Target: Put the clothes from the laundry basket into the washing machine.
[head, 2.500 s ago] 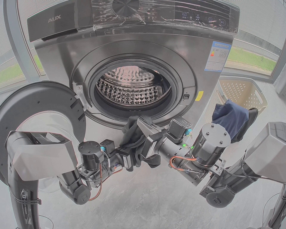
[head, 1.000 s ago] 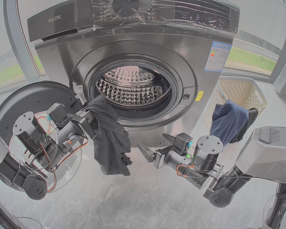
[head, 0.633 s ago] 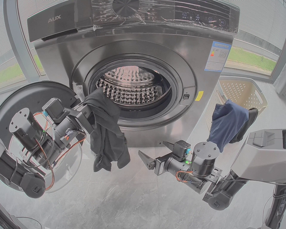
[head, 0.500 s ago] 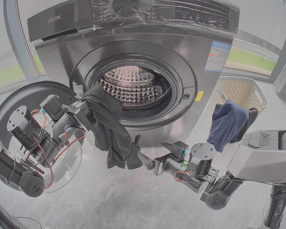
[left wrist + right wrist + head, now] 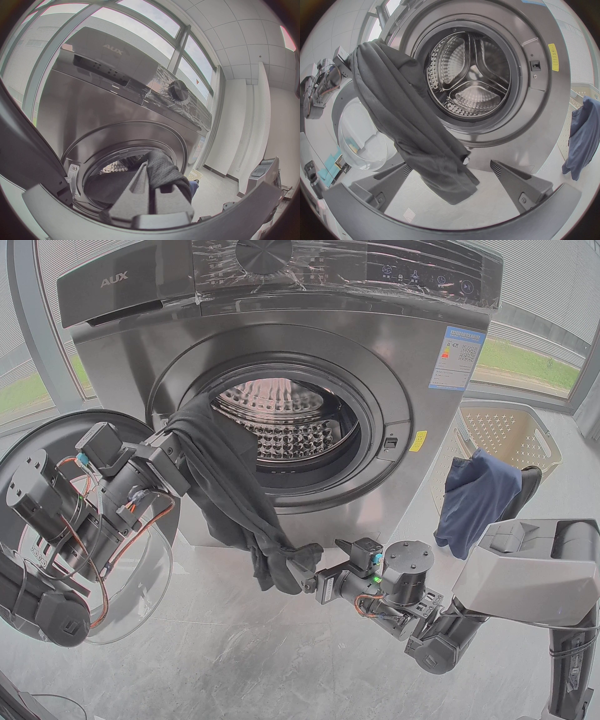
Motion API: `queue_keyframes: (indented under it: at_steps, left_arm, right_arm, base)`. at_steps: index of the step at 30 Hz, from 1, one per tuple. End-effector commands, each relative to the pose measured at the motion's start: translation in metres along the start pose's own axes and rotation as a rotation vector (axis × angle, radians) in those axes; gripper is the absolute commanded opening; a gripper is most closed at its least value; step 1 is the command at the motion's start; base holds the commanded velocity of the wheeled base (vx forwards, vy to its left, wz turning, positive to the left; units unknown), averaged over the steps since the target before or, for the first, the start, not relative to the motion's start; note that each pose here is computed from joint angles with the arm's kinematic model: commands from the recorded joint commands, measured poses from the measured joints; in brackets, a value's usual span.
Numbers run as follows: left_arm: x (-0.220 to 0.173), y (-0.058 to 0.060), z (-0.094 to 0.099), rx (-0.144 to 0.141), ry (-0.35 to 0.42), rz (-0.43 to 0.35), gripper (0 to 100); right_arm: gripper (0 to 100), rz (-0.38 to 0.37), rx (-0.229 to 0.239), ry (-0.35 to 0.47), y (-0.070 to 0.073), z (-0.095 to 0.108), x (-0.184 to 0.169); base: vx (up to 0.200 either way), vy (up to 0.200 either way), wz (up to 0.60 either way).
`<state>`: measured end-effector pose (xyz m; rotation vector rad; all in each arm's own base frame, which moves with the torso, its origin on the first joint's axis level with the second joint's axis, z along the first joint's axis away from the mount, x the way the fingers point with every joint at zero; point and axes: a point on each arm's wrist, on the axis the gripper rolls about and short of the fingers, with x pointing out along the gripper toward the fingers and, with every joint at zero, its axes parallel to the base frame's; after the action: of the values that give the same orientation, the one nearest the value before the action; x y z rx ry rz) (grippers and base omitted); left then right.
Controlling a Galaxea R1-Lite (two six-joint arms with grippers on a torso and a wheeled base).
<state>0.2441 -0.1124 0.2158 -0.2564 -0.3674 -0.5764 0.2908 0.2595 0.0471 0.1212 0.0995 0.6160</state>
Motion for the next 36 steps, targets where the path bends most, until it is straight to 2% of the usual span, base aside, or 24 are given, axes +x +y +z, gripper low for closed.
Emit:
queue_keyframes:
  at_steps: [1, 11, 23, 33, 36]
  left_arm:
    - [0.002, -0.001, 0.004, 0.001, -0.019, 0.000, 0]
    - [0.002, -0.001, 0.004, 0.002, -0.021, 0.001, 0]
    - [0.001, 0.000, 0.002, 0.001, -0.010, 0.003, 0]
    - [0.000, 0.000, 0.001, 0.000, -0.004, 0.004, 0]
    - [0.002, 0.000, -0.001, 0.002, -0.003, 0.008, 0]
  right_arm:
    - [100, -0.003, -0.009, 0.016, -0.001, -0.011, 0.007]
    - [100, 0.011, -0.014, -0.003, -0.002, -0.021, 0.025]
    - [100, 0.114, -0.045, 0.017, 0.002, -0.038, 0.033]
    - [100, 0.111, -0.044, 0.011, 0.000, -0.031, 0.029]
    - [100, 0.129, -0.044, 0.021, 0.007, -0.026, 0.019]
  base:
    - [0.000, 0.000, 0.00]
    - [0.000, 0.000, 0.00]
    - [0.000, 0.000, 0.00]
    - [0.000, 0.000, 0.00]
    - [0.000, 0.000, 0.00]
